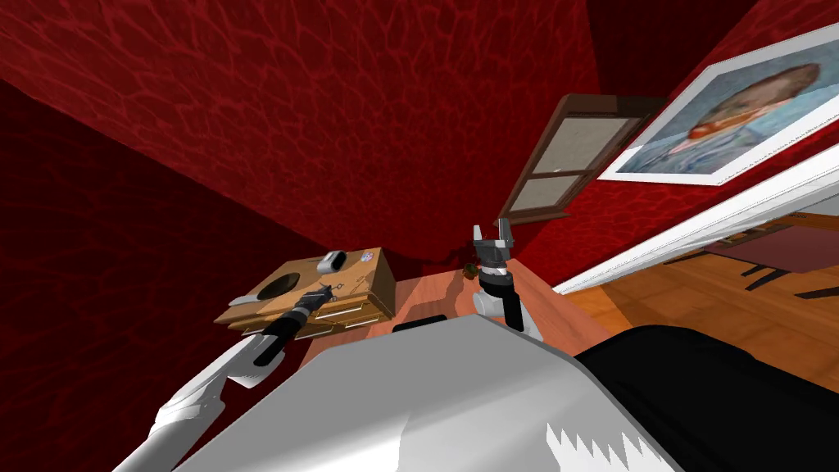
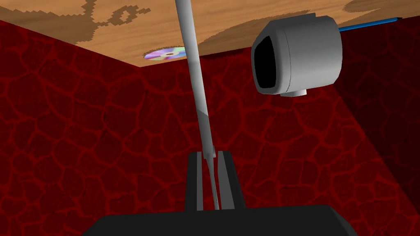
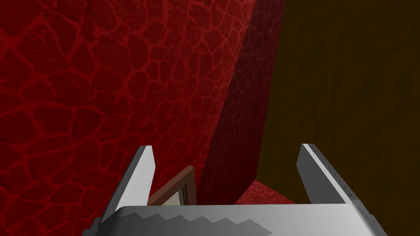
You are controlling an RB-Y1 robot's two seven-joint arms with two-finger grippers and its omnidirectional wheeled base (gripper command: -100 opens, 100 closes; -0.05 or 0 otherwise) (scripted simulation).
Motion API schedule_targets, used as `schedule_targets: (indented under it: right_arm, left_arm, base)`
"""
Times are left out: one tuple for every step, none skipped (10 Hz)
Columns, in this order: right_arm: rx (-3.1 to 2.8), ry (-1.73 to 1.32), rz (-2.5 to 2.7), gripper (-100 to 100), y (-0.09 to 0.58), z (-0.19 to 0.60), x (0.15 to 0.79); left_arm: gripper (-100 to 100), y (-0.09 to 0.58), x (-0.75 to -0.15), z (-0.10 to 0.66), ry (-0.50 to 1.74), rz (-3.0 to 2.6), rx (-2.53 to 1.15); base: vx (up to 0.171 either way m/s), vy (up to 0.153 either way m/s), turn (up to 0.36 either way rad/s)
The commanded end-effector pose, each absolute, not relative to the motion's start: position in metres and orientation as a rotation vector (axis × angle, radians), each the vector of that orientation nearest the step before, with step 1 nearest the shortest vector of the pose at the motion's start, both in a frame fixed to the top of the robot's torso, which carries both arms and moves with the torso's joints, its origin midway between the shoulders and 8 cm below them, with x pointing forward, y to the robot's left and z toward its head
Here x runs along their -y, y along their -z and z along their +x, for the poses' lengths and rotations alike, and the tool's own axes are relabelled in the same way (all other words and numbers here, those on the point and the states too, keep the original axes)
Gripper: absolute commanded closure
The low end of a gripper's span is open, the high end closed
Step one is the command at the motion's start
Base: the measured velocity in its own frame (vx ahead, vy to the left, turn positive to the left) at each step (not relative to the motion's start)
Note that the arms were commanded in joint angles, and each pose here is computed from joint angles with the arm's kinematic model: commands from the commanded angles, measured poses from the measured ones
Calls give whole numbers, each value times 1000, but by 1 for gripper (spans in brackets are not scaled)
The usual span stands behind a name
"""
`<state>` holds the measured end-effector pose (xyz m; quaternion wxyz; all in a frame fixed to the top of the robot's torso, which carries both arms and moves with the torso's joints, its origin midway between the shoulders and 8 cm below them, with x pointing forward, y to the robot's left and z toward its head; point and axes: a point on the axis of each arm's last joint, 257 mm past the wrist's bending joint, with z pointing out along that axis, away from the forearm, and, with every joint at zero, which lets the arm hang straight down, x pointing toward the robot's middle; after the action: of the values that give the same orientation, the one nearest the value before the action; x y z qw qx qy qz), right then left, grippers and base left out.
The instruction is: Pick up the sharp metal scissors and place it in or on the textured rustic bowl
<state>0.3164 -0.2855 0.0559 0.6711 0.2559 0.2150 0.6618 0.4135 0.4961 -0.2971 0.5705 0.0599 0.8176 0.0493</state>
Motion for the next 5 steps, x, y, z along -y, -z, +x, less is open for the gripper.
schedule_targets:
  right_arm:
    - [-484, -1491, 576, 0, -56, 316, 285]
    - [-484, -1491, 576, 0, -56, 316, 285]
    - [-484, -1491, 576, 0, -56, 316, 285]
    - [-484, -1491, 576, 0, -56, 316, 286]
    - [-484, -1491, 576, 0, -56, 316, 285]
  left_arm:
    - [100, 288, -507, 417, -147, 135, -1913]
    - [100, 284, -513, 420, -163, 130, -1910]
    - [100, 279, -520, 423, -176, 122, -1908]
    - [100, 272, -534, 426, -199, 103, -1906]
    - [100, 269, -540, 427, -208, 91, -1906]
  base:
    - [-225, 89, -144]
    - [-211, 106, -172]
    - [-205, 96, -129]
    - [-229, 126, -212]
    - [-223, 156, -249]
